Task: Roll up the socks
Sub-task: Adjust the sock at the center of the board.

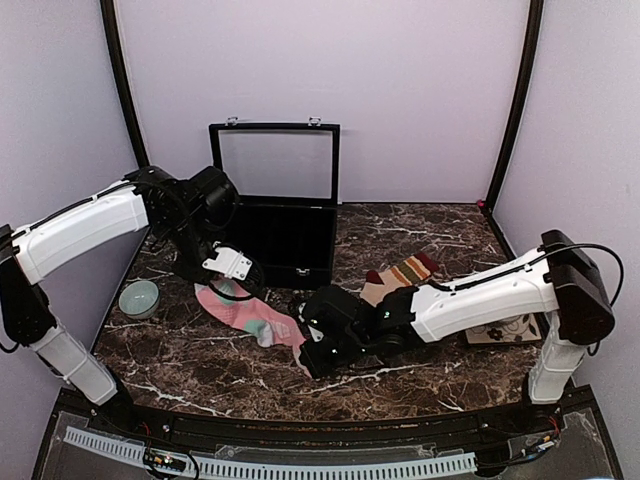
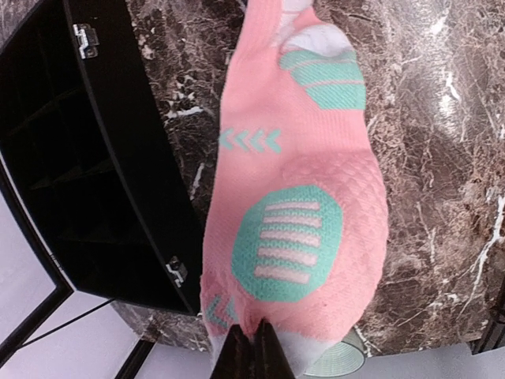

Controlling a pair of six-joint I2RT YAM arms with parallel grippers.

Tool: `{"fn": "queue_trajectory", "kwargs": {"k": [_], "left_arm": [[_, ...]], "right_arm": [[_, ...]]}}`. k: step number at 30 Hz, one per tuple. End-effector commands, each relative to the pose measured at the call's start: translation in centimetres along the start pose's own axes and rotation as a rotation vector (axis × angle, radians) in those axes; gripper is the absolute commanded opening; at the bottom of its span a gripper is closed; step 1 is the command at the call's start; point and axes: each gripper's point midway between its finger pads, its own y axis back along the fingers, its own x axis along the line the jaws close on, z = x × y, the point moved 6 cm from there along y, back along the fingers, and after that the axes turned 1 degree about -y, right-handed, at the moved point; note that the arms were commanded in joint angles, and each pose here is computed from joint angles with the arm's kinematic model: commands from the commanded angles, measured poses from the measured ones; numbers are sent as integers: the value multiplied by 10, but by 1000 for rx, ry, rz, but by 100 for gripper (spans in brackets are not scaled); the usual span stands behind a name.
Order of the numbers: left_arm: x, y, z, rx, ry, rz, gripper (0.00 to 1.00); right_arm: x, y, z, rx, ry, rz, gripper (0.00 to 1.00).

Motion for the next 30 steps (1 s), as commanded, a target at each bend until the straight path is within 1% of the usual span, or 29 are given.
{"fn": "queue_trajectory", "kwargs": {"k": [1,4,5,8,10,12,13,15,19,22,24,26,28,30], "left_arm": [[21,24,0,37,-92,239,0],[28,14,6,41,-158,298,0],[32,8,8,48,-166,309,0],[49,-12,16,70,-172,341,0],[63,-25,21,89,-185,394,0],[72,-36,25,105,-214,440,0],[75,-41,27,112,-235,460,0],[79,-49,29,118,-269,488,0],[85,-64,35,123,-319,492,0],[96,-67,41,121,-325,528,0],[103,-68,43,124,-331,544,3],[108,-70,44,140,-353,563,9],[112,-68,47,139,-372,598,19],[113,-68,48,135,-379,607,24]], "right_arm": [[11,4,14,33,-154,338,6],[-1,-4,6,69,-185,277,11],[-5,-7,1,88,-198,258,15],[-17,-19,-22,151,-248,214,32],[-21,-24,-36,186,-261,192,47],[-23,-23,-46,199,-261,168,68],[-24,-20,-49,199,-258,153,74],[-32,-13,-55,200,-256,118,79],[-55,12,-53,169,-198,-19,80],[-68,29,-45,143,-134,-72,79],[-74,36,-40,157,-84,-127,79],[-75,40,-32,159,-38,-161,79],[-73,37,-27,156,-3,-163,78],[-73,32,-25,184,25,-168,75]]}}
